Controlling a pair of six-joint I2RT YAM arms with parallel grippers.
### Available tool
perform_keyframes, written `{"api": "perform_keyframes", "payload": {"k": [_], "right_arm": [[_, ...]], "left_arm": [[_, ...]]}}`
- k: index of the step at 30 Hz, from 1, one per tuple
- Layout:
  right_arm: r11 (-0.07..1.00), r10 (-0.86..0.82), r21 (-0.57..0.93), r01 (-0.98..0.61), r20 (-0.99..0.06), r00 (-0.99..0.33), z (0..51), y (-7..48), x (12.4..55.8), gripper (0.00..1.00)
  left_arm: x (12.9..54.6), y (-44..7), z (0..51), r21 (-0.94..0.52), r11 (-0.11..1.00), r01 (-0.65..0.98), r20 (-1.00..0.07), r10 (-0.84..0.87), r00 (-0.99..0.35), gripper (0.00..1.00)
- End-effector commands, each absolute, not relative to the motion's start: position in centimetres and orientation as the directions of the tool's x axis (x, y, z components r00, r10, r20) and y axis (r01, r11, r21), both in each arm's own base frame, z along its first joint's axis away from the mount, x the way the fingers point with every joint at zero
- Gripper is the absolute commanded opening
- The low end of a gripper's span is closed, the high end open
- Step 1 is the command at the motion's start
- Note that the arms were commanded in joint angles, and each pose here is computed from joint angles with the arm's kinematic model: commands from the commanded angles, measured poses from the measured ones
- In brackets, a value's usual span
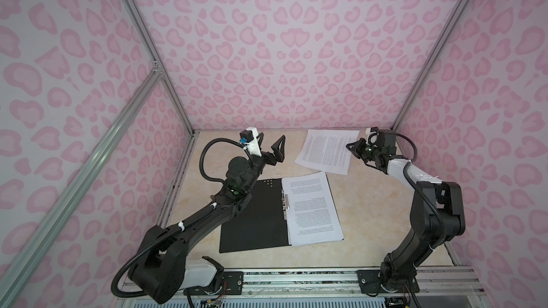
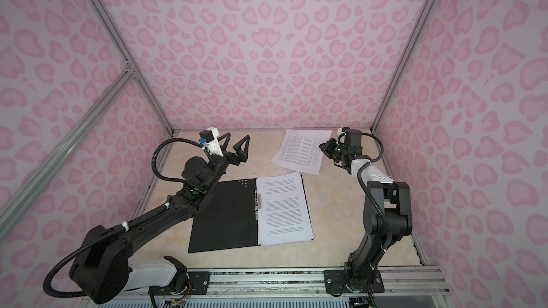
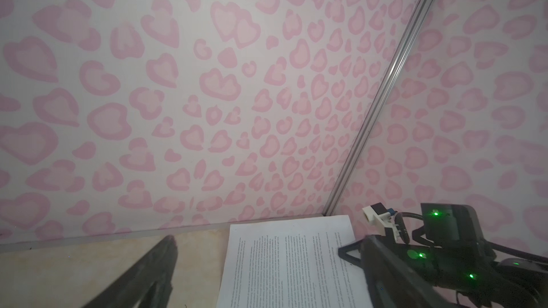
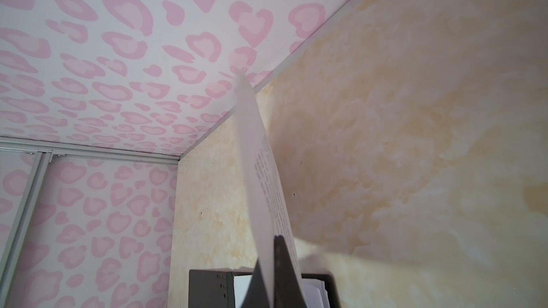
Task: Put the files into the folder
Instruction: 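Lift the sheet upright with the right gripper while the left draws back, then carry the sheet over the folder and release it onto the stack with the right gripper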
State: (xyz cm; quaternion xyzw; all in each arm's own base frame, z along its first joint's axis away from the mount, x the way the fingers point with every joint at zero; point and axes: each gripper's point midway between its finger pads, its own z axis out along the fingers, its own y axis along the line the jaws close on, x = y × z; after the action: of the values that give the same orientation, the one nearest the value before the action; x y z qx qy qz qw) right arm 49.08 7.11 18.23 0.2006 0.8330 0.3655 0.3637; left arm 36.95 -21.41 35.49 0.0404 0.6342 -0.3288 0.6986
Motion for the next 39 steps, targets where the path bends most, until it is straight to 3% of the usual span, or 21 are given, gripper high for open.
{"api": "perform_keyframes", "payload": {"k": [1,12,18,26,33,39], "right_arm": [[0.719,0.59,0.689,0.094,-0.534,-0.605,19.9,5.9,48.1,0.0],[0.701,0.601,0.712,-0.035,-0.616,-0.509,30.9,15.0,39.9,0.0],[0.642,0.631,0.765,-0.048,-0.563,-0.534,29.4,18.4,37.7,0.0],[0.591,0.595,0.796,-0.133,-0.541,-0.594,31.8,23.1,37.7,0.0],[0.659,0.653,0.75,0.053,-0.537,-0.534,26.6,18.7,36.4,0.0],[0.688,0.706,0.67,0.279,-0.528,-0.473,18.4,15.4,31.3,0.0]], "left_arm": [[34.7,-21.0,31.6,-0.434,0.779,0.452,-0.9,-0.356,-0.251,0.97],[25.4,-15.5,21.7,-0.312,0.871,0.38,-0.87,-0.1,-0.484,0.97],[24.1,-14.7,23.3,-0.323,0.853,0.41,-0.902,-0.147,-0.406,0.97],[24.1,-15.9,22.8,-0.333,0.831,0.445,-0.884,-0.111,-0.453,0.97],[23.6,-15.7,23.4,-0.332,0.824,0.459,-0.895,-0.121,-0.429,0.98],[23.6,-16.0,23.2,-0.339,0.818,0.464,-0.889,-0.118,-0.443,0.97]]}}
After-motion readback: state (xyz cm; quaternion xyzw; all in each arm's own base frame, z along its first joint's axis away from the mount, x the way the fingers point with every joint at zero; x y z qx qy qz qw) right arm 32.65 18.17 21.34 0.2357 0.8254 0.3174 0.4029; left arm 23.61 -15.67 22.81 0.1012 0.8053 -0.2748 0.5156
